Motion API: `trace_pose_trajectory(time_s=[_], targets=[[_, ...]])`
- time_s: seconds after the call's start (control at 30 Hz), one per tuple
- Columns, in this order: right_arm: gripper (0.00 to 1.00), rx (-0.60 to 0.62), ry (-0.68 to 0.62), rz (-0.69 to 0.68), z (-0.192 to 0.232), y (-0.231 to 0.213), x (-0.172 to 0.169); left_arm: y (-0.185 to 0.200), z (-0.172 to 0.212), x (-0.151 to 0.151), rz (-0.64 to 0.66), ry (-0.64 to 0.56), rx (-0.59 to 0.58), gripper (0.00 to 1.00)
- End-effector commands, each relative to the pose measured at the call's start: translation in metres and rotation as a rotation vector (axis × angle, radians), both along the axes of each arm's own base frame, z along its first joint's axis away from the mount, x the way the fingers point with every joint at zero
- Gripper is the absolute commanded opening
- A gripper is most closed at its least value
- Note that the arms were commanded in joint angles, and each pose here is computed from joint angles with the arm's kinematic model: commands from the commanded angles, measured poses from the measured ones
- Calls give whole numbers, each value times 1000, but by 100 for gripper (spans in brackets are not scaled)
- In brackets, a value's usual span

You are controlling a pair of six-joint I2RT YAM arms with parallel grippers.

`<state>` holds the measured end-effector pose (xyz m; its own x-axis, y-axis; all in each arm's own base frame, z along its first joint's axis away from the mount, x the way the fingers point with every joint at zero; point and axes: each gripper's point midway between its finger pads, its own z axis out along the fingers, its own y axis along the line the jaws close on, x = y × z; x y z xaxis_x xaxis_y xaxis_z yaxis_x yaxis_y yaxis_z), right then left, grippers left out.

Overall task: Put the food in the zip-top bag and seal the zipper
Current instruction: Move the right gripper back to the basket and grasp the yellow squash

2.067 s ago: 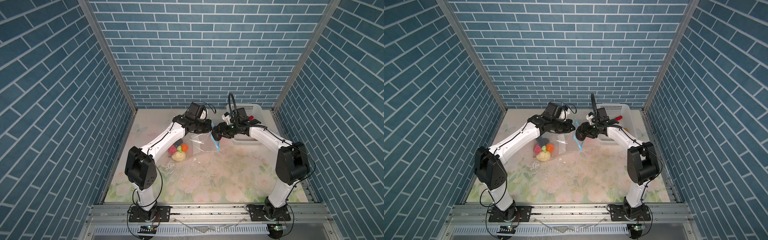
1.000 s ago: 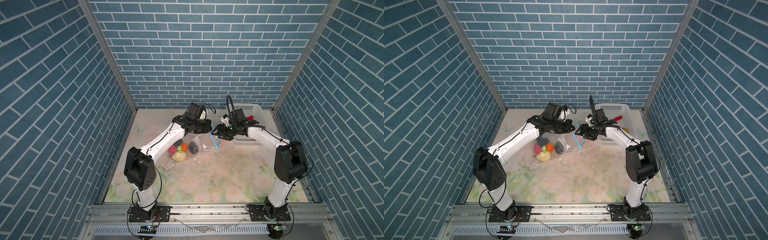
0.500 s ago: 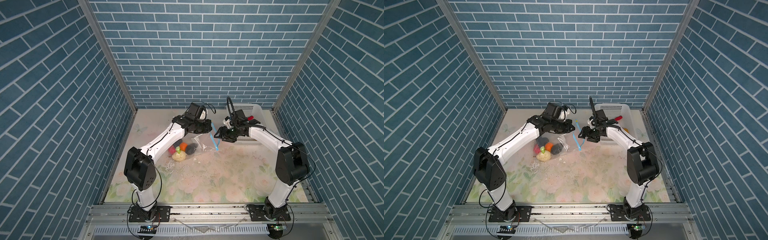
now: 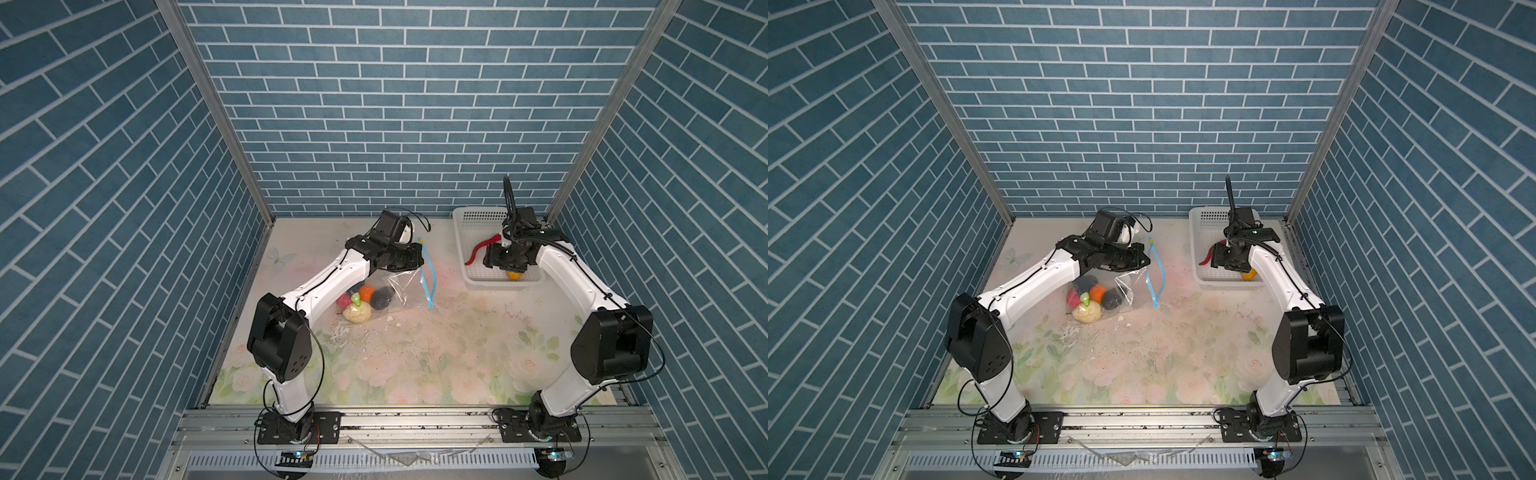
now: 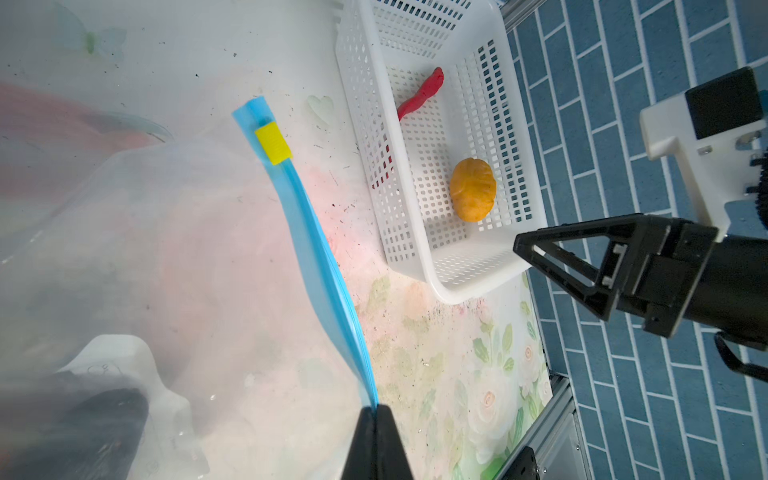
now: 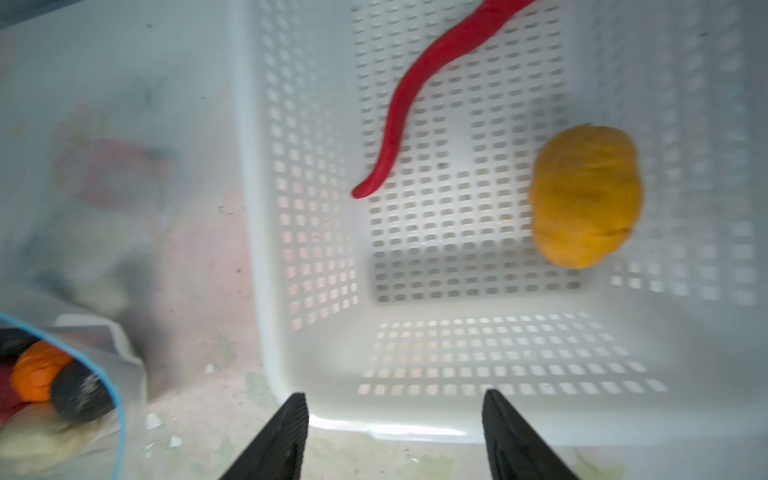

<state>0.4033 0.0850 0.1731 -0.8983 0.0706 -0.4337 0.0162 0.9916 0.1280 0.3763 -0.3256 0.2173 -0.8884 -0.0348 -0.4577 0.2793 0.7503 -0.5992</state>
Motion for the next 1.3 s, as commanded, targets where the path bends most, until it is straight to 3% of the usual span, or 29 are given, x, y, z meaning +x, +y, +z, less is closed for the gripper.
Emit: trace_pose_trajectory(time_s=[0.0, 0.27, 0.7, 1.27], targets=[[68, -170, 32, -2, -12, -35, 14, -2, 15, -5, -10, -29, -28, 3], [68, -326, 117, -55, -48, -79, 41, -3, 13, -3, -13, -22, -27, 3], [76, -300, 194, -74, -91, -91, 64, -5, 11, -2, -16, -16, -24, 3], [63, -241, 219, -80, -111, -85, 71, -4, 11, -3, -15, -16, -21, 3]])
